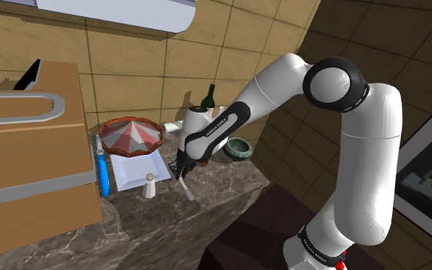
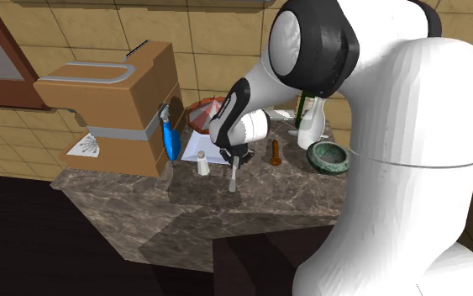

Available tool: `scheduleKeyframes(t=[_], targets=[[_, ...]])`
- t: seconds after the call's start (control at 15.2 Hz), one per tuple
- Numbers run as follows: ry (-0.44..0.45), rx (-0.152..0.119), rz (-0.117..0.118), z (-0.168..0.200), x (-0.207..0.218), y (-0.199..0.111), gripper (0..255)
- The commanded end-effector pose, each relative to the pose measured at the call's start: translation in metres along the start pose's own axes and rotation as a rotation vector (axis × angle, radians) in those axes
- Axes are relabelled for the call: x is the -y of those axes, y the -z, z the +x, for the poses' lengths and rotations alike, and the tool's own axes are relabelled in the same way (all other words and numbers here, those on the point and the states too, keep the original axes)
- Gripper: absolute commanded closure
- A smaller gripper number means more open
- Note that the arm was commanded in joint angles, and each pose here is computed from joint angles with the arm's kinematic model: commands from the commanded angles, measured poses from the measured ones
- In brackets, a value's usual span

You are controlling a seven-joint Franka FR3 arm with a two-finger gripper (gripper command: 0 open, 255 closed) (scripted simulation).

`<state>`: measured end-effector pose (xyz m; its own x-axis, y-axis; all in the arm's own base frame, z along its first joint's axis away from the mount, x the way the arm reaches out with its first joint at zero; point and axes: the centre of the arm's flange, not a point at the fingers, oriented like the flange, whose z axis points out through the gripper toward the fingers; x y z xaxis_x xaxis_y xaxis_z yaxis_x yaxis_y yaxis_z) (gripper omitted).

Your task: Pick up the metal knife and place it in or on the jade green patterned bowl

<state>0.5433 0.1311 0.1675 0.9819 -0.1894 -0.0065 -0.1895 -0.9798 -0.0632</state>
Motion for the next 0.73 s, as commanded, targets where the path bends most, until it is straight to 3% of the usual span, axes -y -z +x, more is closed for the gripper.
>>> scheduleKeyframes(t=[0.0,0.66], targets=[[0.000,0.000,0.000,0.001,0.000,0.011,255],[0.000,0.000,0.000,0.000,0.003,0.064,255]])
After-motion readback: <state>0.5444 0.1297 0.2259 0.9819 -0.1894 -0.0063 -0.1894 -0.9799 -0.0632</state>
